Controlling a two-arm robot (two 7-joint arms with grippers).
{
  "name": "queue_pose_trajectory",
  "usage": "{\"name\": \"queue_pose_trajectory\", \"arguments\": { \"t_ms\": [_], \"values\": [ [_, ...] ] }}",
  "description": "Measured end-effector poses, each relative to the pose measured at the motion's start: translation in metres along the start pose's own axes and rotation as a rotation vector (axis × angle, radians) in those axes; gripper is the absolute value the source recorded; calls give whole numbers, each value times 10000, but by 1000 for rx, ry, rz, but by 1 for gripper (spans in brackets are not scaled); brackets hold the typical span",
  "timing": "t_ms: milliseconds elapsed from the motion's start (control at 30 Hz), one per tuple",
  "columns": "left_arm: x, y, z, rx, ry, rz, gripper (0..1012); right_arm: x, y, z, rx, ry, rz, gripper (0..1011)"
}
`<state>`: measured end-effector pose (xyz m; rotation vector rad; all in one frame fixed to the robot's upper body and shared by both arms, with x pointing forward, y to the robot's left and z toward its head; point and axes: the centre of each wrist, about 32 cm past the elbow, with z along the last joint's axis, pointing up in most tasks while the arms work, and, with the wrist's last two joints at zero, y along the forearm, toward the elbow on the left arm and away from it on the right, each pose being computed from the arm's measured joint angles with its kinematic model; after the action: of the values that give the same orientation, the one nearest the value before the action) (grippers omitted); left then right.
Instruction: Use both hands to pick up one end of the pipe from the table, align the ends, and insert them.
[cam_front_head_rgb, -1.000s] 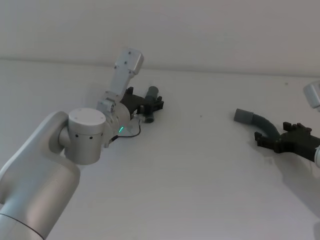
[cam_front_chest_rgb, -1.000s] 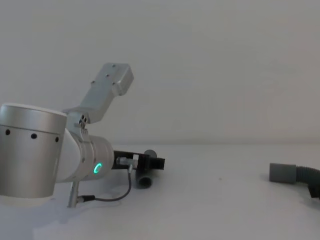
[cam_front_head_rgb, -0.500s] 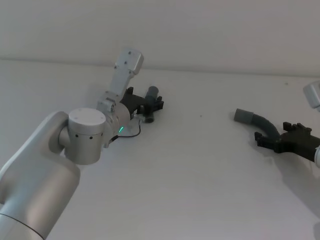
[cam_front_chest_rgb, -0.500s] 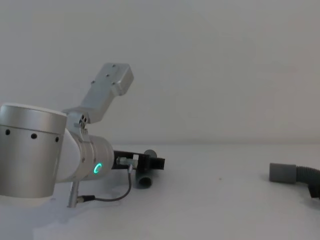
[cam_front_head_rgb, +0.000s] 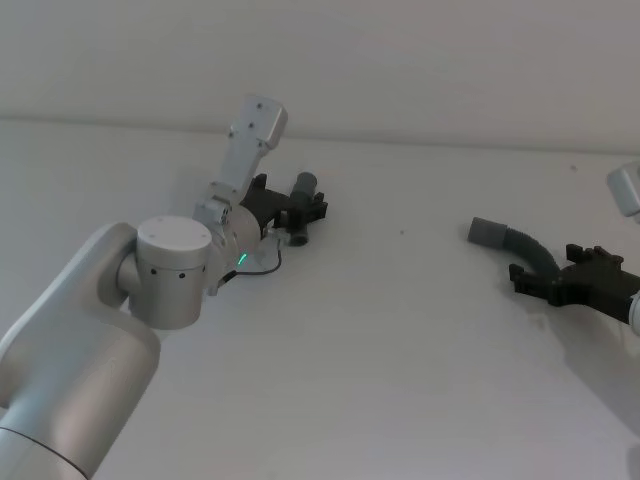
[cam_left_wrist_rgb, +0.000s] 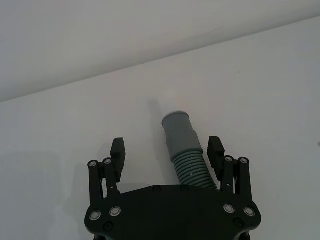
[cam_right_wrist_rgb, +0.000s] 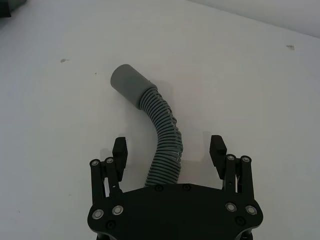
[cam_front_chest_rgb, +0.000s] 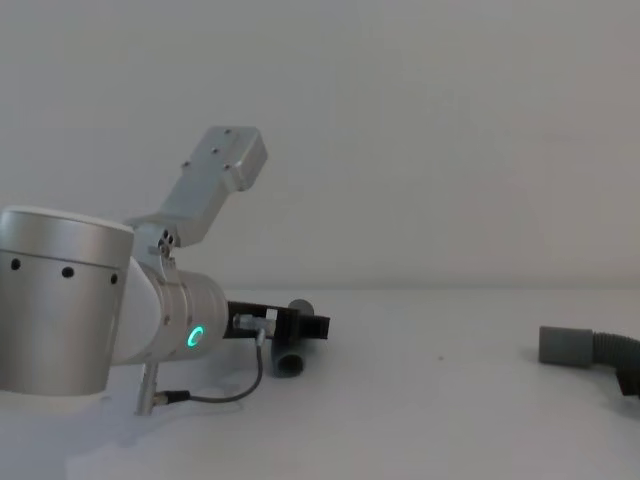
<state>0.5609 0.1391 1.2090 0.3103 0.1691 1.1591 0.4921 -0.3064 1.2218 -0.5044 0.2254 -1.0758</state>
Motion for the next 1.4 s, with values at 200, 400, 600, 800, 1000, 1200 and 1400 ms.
{"name": "queue_pose_trajectory", "arguments": {
  "t_ms": [200, 400, 600, 800, 1000, 1200, 1400],
  "values": [
    [0, 0, 0, 0, 0, 0, 1000, 0, 0, 0, 0, 0, 0, 1002],
    [0, 0, 0, 0, 0, 0, 1000, 0, 0, 0, 0, 0, 0, 1002],
    [0, 0, 0, 0, 0, 0, 1000, 0, 0, 0, 0, 0, 0, 1002],
    [0, 0, 0, 0, 0, 0, 893, 0, 0, 0, 0, 0, 0, 1002],
    [0, 0, 0, 0, 0, 0, 747, 0, 0, 0, 0, 0, 0, 1002],
    [0, 0, 0, 0, 0, 0, 555, 0, 0, 0, 0, 0, 0, 1002],
    [-1, 0, 0, 0, 0, 0, 400, 0, 0, 0, 0, 0, 0, 1002]
  ]
}}
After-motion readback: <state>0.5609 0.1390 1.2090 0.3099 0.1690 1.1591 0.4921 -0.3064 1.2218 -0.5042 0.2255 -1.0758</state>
